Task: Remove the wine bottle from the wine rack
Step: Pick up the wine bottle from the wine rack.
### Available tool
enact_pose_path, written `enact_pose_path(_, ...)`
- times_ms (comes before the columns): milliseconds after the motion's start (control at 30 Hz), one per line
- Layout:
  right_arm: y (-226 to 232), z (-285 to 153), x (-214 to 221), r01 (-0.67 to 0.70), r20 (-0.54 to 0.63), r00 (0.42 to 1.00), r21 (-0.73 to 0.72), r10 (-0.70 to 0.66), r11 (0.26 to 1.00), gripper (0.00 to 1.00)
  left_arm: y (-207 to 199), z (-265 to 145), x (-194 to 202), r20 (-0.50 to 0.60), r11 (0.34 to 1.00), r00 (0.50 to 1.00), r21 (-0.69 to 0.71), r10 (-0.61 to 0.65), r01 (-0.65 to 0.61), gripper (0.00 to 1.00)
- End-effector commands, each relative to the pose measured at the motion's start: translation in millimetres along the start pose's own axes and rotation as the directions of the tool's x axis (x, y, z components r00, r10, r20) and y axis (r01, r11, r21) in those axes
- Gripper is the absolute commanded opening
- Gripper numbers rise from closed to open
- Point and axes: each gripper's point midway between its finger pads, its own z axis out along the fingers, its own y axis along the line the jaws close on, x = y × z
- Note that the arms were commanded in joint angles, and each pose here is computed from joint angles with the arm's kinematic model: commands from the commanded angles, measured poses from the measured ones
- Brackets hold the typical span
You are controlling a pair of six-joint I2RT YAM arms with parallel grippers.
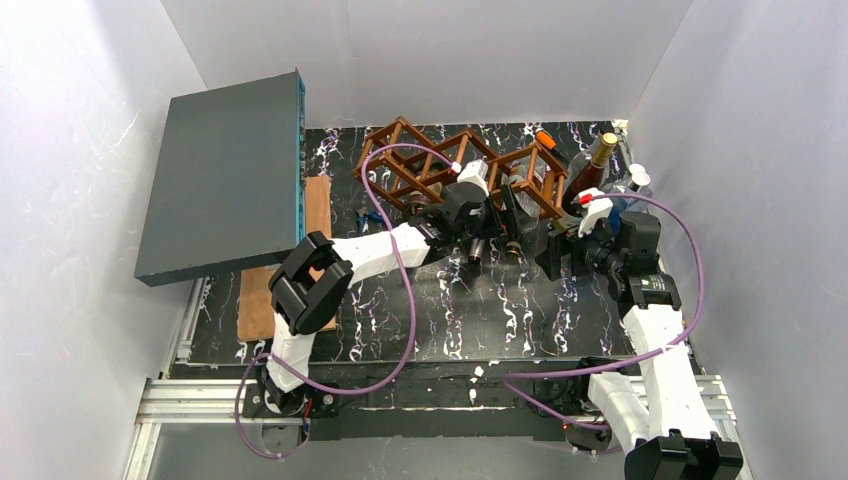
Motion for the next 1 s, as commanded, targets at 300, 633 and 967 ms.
enact_pose_path(300,-3.0,0.6,-9.4,0.038,0.042,0.998,0.007,-0.038,0.999,1.0,-26.5,5.2,-25.4,0.07,0.998,0.997,0.047,-0.036,0.032,0.99)
enact_pose_path(633,-3.7,0.4,-10.1,0.039,0.044,0.998,0.01,-0.039,0.999,1.0,-23.5,13.6,-26.7,0.084,0.998,0.995,0.032,-0.048,0.045,0.99)
enact_pose_path(967,-4.1,0.7,-9.6,0.038,0.043,0.998,0.011,-0.039,0.999,1.0,-19.3,20.9,-29.0,0.104,0.998,0.993,0.012,-0.062,0.061,0.88)
